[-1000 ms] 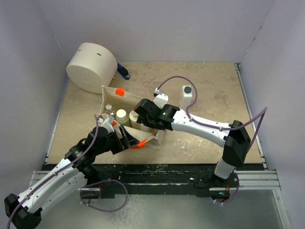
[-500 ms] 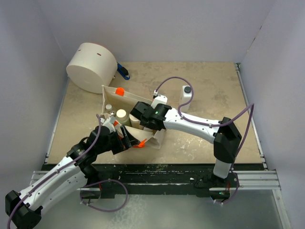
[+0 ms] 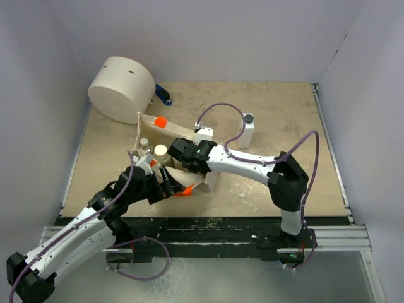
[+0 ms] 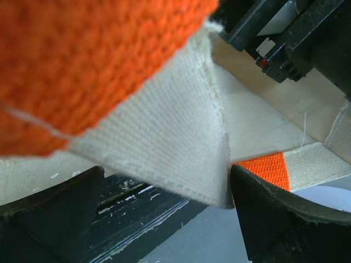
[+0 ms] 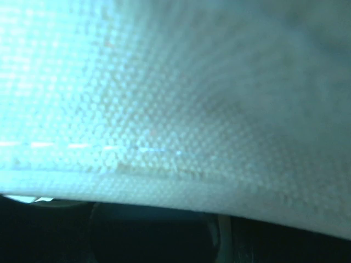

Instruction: Take the personal care products out of the canvas bag

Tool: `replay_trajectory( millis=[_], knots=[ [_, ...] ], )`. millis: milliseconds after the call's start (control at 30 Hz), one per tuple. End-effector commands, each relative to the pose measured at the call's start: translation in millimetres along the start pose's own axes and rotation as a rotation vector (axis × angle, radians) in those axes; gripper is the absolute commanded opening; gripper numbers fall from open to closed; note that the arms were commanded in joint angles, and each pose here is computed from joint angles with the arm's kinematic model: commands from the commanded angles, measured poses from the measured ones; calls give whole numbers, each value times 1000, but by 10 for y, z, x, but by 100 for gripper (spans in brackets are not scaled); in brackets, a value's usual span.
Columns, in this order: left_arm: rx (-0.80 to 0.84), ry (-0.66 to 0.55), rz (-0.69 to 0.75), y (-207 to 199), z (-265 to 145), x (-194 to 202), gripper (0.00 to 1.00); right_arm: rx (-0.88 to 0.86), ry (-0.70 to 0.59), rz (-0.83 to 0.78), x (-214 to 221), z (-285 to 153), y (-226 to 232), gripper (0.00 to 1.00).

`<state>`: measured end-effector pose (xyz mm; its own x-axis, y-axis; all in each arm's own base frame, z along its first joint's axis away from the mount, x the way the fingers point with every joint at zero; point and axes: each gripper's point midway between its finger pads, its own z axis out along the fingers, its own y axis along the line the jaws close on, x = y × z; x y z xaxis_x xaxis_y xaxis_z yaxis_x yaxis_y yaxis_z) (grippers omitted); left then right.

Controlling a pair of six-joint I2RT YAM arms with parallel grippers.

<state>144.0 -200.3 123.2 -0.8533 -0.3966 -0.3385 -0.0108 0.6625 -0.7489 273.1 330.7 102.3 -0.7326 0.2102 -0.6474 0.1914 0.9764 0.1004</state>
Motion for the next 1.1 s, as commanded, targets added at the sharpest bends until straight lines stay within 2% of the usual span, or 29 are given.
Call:
replay_trajectory(
  millis=[0, 100, 167, 400, 500, 900, 1067],
  knots=[
    [13, 34, 32, -52, -63, 48, 99, 47, 37, -53, 99, 44, -183, 53],
    [16, 32, 31, -63, -64, 40, 99, 11, 8, -41, -61, -112, -169, 46],
    [15, 32, 30, -63, -63, 38, 99, -47, -12, -26, -196, -255, -114, 34],
    [20, 37, 29, -72, -68, 52, 99, -307, -108, 1, -672, -825, 112, 15],
    [22, 38, 28, -77, -75, 51, 99, -387, -127, 5, -809, -1048, 173, 0],
    [22, 30, 35, -102, -111, 30, 99, -753, -183, 25, -1199, -1931, 410, 0],
    [19, 25, 30, -93, -121, 26, 99, -861, -284, -4, -1460, -2351, 312, 0]
  ],
)
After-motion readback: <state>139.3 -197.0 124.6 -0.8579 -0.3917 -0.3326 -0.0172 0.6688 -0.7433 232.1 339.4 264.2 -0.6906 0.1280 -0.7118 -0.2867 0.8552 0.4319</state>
